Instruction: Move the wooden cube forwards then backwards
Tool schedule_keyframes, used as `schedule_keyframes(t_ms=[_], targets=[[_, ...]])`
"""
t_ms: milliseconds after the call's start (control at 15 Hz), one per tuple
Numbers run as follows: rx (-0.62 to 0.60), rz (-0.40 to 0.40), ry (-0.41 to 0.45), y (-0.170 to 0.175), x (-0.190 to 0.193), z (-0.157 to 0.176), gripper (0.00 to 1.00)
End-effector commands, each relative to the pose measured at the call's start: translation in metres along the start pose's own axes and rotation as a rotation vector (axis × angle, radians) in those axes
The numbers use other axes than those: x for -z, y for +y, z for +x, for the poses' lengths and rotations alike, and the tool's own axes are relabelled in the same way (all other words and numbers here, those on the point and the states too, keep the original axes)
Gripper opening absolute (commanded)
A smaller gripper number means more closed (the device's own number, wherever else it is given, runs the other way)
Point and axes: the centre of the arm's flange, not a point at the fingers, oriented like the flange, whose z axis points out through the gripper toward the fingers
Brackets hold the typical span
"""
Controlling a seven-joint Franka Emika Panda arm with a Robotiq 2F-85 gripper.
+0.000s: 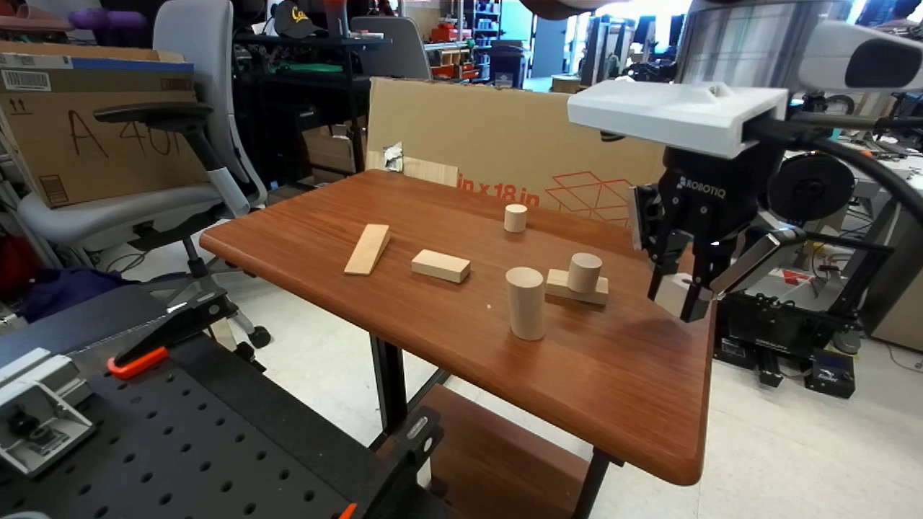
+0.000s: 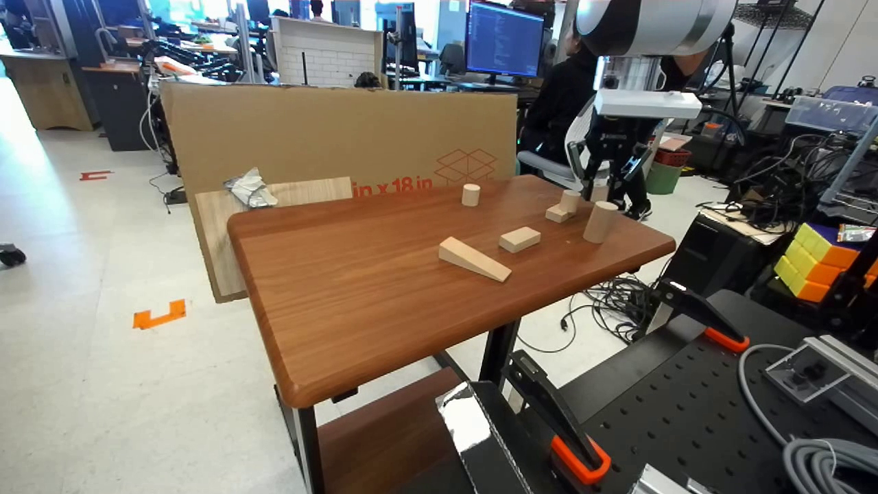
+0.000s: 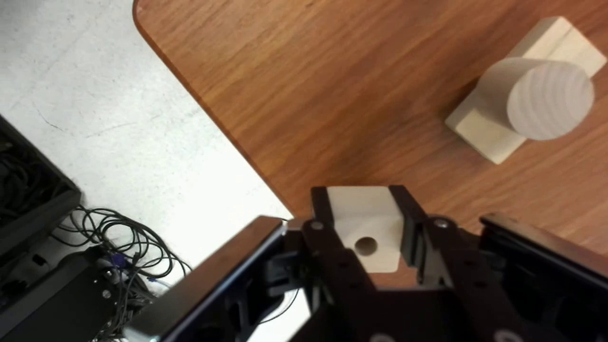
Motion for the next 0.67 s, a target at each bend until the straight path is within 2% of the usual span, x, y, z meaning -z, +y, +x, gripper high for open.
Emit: schedule_keyframes(t_ms=[0,133,200,267,333,600], targets=[[-0.010,0.006,-0.004,0.009,-0.015,0.000,0.09],[-0.012,0.003,-0.011,0.012,-0.021,0.000,0.09],[-0.013,0.004,-0.008,0.012,-0.021,0.001,0.59],[-0.009,0.004,-0.004,0.012,-0.020,0.001,0.60],[-0.006,0.004,-0.002,0.010,-0.019,-0.001,0.66],[0.032,0.018,0.027,0.001,-0.005,-0.007,0.95]])
